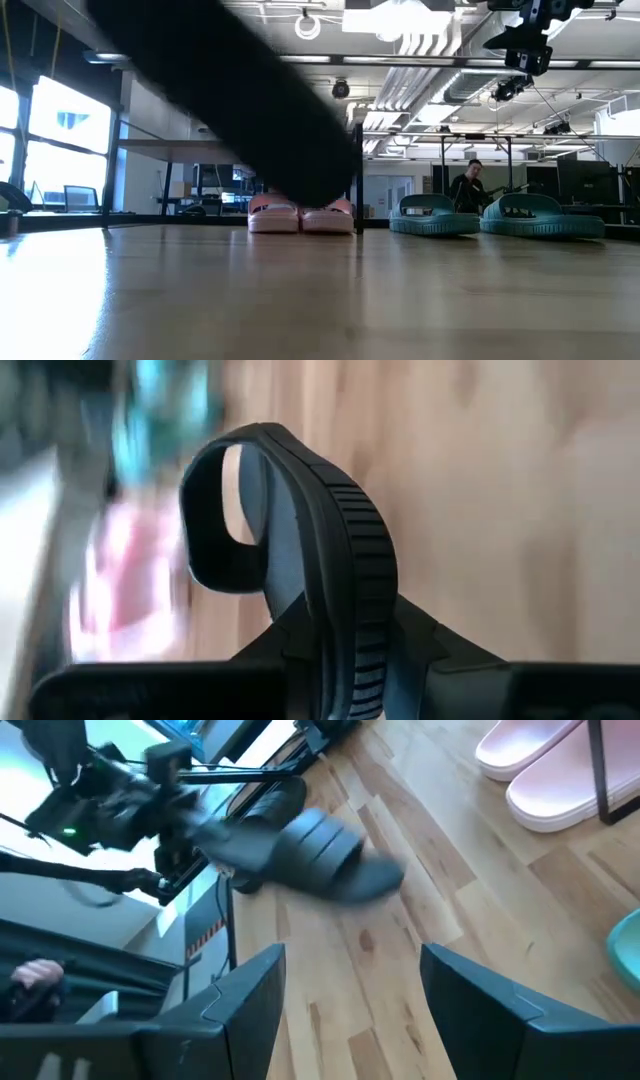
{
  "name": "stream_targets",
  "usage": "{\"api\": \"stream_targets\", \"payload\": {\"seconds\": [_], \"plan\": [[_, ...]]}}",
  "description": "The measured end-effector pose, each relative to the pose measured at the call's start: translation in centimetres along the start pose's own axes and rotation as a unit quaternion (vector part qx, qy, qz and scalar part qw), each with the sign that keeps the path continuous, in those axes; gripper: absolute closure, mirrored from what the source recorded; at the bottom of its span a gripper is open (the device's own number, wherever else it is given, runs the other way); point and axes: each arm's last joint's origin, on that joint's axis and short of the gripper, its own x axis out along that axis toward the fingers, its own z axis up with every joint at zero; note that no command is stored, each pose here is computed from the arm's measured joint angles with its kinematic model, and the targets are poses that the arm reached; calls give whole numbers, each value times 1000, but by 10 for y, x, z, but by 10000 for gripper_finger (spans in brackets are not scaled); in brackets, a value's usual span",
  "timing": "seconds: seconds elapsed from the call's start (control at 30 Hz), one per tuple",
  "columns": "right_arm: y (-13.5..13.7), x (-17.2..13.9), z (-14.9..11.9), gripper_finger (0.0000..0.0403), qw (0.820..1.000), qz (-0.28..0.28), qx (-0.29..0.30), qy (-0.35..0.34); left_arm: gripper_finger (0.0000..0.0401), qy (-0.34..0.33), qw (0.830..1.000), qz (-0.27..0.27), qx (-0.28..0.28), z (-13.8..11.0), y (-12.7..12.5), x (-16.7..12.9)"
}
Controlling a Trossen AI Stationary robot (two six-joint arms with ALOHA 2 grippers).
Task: Pick and place slides into the shelf
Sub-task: Put the right black slipper under the shelf
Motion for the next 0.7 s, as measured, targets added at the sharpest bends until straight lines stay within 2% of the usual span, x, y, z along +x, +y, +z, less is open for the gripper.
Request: {"api": "stream_targets", "payload": {"seconds": [0.1,0.33,0.47,0.53,0.7], "plan": [[0,0,0,180,1000,-7,-8,-4,354,78,997,24,-16,-17,9,-4],[-1,0,1,180,1000,-19,-13,-12,354,174,982,68,-41,-37,15,-11],[-1,0,1,180,1000,-22,-14,-15,354,186,978,96,-13,-41,8,8],[-1,1,1,180,1000,-22,-13,-15,354,219,969,114,13,-48,4,27],[-2,3,2,180,999,-25,-21,-14,354,285,942,174,35,-65,2,73]]}}
